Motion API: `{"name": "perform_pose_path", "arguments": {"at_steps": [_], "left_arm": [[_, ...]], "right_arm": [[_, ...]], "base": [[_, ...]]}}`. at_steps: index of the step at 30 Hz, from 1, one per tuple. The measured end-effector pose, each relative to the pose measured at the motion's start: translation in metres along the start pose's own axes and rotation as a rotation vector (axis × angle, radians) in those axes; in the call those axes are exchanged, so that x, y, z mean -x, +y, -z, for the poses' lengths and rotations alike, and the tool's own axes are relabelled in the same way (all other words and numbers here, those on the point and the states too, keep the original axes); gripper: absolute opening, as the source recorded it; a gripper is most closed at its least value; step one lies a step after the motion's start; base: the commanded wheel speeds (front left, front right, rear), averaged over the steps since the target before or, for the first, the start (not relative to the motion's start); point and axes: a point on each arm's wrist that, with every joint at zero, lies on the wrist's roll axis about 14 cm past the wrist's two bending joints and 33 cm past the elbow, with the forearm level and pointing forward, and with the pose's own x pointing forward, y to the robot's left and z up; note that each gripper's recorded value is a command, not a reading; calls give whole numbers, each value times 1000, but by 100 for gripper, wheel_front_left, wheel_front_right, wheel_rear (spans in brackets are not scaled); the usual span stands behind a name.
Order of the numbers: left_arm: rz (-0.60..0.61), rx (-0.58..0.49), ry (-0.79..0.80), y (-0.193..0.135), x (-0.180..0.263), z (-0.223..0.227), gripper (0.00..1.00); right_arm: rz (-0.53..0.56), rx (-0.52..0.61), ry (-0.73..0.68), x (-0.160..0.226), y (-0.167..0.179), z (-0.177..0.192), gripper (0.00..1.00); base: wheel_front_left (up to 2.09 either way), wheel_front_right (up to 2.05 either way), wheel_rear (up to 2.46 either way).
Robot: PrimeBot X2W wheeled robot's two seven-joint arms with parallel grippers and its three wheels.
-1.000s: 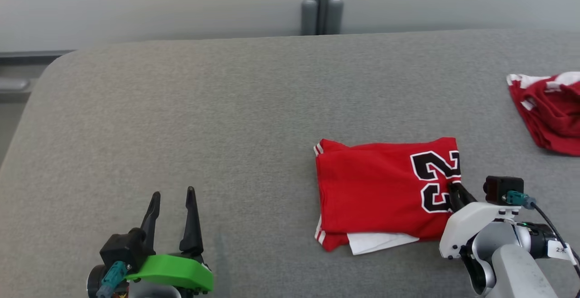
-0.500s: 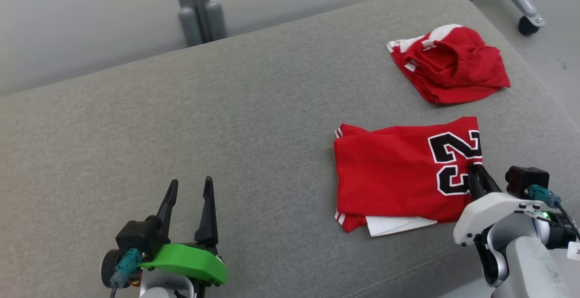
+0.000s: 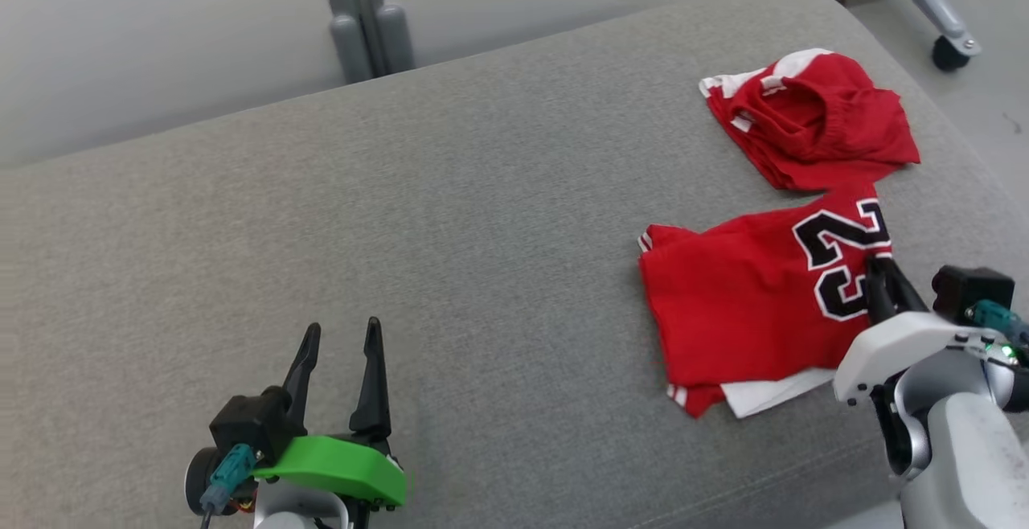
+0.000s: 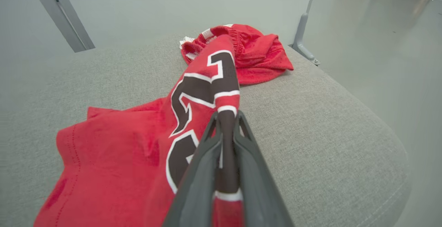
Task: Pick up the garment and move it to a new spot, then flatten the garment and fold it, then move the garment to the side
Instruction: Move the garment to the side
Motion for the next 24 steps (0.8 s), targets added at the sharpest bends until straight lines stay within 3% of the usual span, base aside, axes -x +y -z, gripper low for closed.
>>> {"name": "perform_pose_path", "arguments": {"at_steps": [10,15,24], "left_arm": [[-181,-14,-85,56,32,-27,100],[-235,-21,-103,75,37,-33,100],[-302,-28,-71,102,39,-22,100]], "right_arm": [[-130,111,-160,-65,44,-97,0],[-112,151,-159,-95,41,-113,0],[-13,232,-139,-136,4,-118,0]], "base": [[0,0,0],[0,0,0],[0,0,0]]}}
